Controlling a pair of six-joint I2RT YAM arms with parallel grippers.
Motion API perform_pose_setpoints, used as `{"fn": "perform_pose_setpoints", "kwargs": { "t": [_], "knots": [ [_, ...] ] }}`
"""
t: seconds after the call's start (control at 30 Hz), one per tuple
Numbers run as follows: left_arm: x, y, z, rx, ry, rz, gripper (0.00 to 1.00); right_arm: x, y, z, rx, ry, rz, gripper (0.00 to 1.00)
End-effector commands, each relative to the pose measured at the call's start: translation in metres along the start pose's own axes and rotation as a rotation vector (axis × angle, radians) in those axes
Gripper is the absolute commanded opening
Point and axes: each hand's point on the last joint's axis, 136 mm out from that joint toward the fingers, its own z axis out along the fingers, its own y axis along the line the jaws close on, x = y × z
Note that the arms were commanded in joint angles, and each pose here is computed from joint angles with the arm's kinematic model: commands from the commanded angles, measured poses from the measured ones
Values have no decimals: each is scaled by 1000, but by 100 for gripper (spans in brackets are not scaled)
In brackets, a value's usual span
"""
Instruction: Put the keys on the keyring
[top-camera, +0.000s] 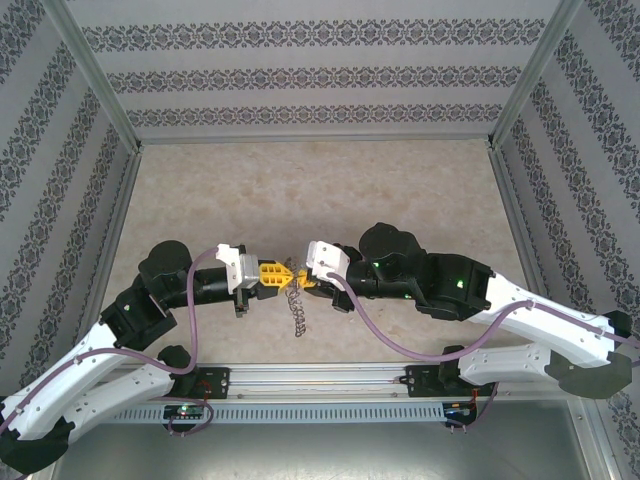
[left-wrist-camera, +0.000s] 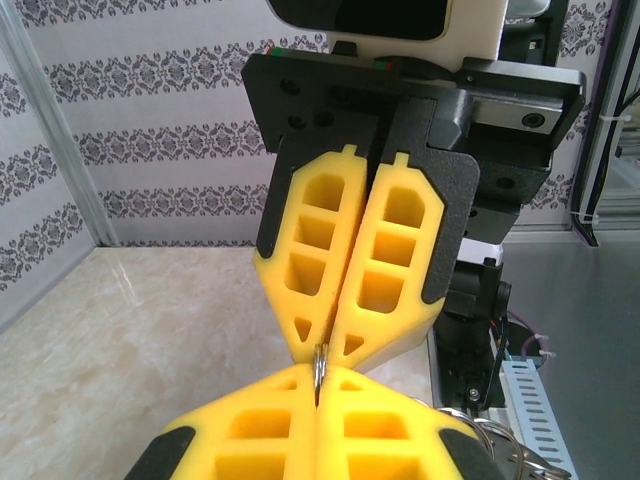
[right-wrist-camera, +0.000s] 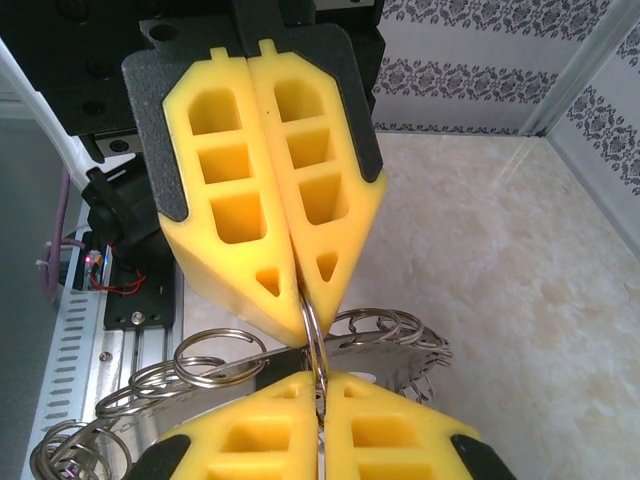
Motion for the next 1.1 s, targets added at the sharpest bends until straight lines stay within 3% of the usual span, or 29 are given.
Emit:
{"fn": "perform_pose_setpoints", "kwargs": {
  "t": [0.0, 0.27, 0.43, 0.63, 1.07],
  "knots": [
    [-29, -9, -5, 31, -112, 46, 0, 9, -6, -3, 26, 16, 24, 11],
    [-28, -9, -5, 30, -105, 43, 0, 10, -8, -5, 32, 1, 40, 19],
    [-27, -9, -5, 32, -104, 40, 0, 9, -9, -6, 30, -9, 40, 11],
    [-27, -10, -6, 34, -104, 40, 0, 5, -1, -8, -11, -35, 32, 22],
    [-28, -15, -7, 61, -109, 35, 0, -6, 7, -19, -47, -98, -11, 25]
  ]
}}
